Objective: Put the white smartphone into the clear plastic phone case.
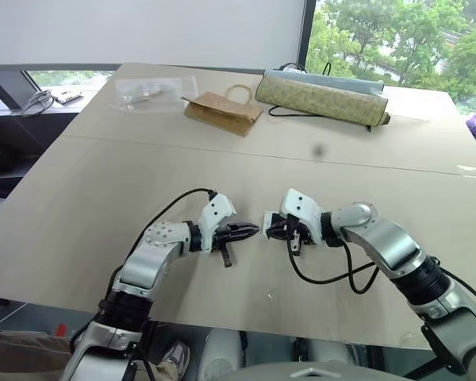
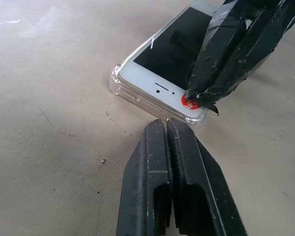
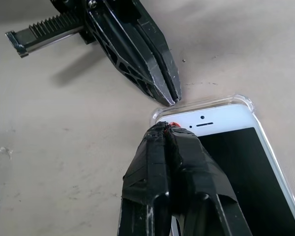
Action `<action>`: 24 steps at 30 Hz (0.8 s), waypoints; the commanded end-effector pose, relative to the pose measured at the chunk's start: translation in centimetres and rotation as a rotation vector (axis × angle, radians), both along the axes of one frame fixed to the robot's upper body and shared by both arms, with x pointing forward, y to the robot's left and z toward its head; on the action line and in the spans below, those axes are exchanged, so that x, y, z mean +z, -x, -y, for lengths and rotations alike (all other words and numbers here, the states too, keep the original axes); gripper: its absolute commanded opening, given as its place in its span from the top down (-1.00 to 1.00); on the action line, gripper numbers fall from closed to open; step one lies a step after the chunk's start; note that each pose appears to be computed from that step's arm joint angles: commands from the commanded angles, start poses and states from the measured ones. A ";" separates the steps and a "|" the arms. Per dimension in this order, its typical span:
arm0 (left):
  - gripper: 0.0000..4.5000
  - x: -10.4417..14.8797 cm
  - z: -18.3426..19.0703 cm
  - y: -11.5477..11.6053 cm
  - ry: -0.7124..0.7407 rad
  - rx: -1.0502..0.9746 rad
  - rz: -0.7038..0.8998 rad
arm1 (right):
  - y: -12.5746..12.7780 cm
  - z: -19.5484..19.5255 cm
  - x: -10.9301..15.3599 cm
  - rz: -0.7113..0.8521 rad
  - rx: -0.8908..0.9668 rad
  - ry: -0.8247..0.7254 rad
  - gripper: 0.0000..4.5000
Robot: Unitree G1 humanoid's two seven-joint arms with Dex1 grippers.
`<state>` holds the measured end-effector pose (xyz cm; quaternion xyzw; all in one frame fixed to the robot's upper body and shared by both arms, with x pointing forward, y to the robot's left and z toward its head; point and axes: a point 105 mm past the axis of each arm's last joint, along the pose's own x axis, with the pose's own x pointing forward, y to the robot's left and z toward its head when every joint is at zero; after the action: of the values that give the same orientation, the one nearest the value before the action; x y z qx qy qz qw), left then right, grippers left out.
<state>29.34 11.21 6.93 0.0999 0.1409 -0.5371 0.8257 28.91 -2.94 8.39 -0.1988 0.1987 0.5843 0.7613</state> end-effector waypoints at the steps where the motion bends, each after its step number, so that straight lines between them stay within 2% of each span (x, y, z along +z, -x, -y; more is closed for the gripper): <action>1: 0.96 0.3 0.2 0.4 -0.001 -0.015 0.012 | 0.0 0.6 -1.7 -0.054 -0.028 0.050 1.00; 7: 0.96 0.2 0.2 0.4 -0.001 -0.011 0.011 | 0.4 0.1 3.1 -0.044 -0.034 -0.176 1.00; 11: 0.96 0.2 0.3 0.2 -0.004 -0.012 0.012 | 0.0 1.6 5.5 -0.003 -0.112 -0.229 1.00; 16: 0.96 0.2 0.2 0.1 -0.009 -0.018 0.011 | 0.4 5.7 6.0 0.047 -0.232 -0.130 1.00; 20: 0.96 0.1 0.3 -0.1 -0.015 -0.022 0.010 | 0.6 9.2 4.9 0.097 -0.323 0.028 1.00; 24: 0.96 0.2 0.2 -0.3 -0.019 -0.026 0.012 | 0.5 10.5 4.2 0.098 -0.368 0.071 1.00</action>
<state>29.61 11.16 7.05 0.1019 0.1413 -0.5417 0.8223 28.16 -13.37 11.26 -0.2015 0.2436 0.4234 0.8490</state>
